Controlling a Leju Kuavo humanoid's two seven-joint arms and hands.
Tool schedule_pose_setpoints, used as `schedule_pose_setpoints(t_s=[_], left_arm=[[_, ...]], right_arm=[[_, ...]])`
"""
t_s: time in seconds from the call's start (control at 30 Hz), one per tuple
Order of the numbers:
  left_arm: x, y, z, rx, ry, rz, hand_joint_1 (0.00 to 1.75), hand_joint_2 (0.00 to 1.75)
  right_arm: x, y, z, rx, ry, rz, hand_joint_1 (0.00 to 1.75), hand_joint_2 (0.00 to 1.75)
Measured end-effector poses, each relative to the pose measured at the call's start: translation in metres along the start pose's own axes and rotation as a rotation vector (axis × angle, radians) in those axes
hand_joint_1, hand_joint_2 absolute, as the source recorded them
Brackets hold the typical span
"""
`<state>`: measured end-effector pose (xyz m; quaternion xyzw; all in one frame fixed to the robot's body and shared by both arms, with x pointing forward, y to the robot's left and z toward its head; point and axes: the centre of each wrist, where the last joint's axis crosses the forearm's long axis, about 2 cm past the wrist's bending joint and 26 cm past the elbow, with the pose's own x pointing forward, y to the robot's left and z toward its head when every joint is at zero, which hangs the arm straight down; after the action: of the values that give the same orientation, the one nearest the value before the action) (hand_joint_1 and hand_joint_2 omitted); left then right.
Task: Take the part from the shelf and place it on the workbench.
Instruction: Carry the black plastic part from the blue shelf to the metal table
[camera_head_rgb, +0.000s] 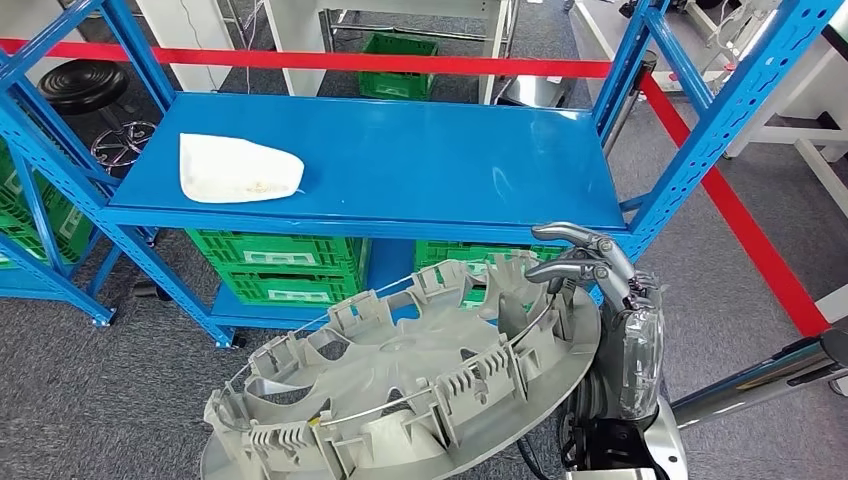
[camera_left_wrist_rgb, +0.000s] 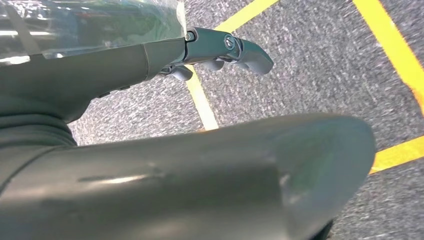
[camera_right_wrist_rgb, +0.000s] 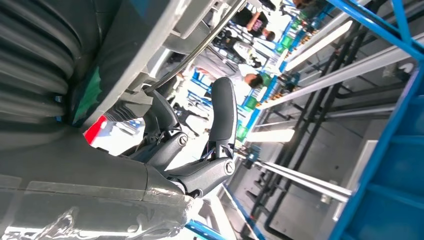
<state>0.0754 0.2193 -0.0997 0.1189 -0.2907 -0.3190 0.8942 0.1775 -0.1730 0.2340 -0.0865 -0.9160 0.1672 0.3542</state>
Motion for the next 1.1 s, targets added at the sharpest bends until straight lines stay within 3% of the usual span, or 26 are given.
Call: schedule_pose_setpoints(t_s=[1.1], left_arm=[[0.0013, 0.0008, -0.0008, -0.001, -0.001, 0.0, 0.0, 1.75]], right_arm=[[-0.0034, -0.003, 0.0009, -0.009, 0.019, 0.0, 1.75, 1.75]])
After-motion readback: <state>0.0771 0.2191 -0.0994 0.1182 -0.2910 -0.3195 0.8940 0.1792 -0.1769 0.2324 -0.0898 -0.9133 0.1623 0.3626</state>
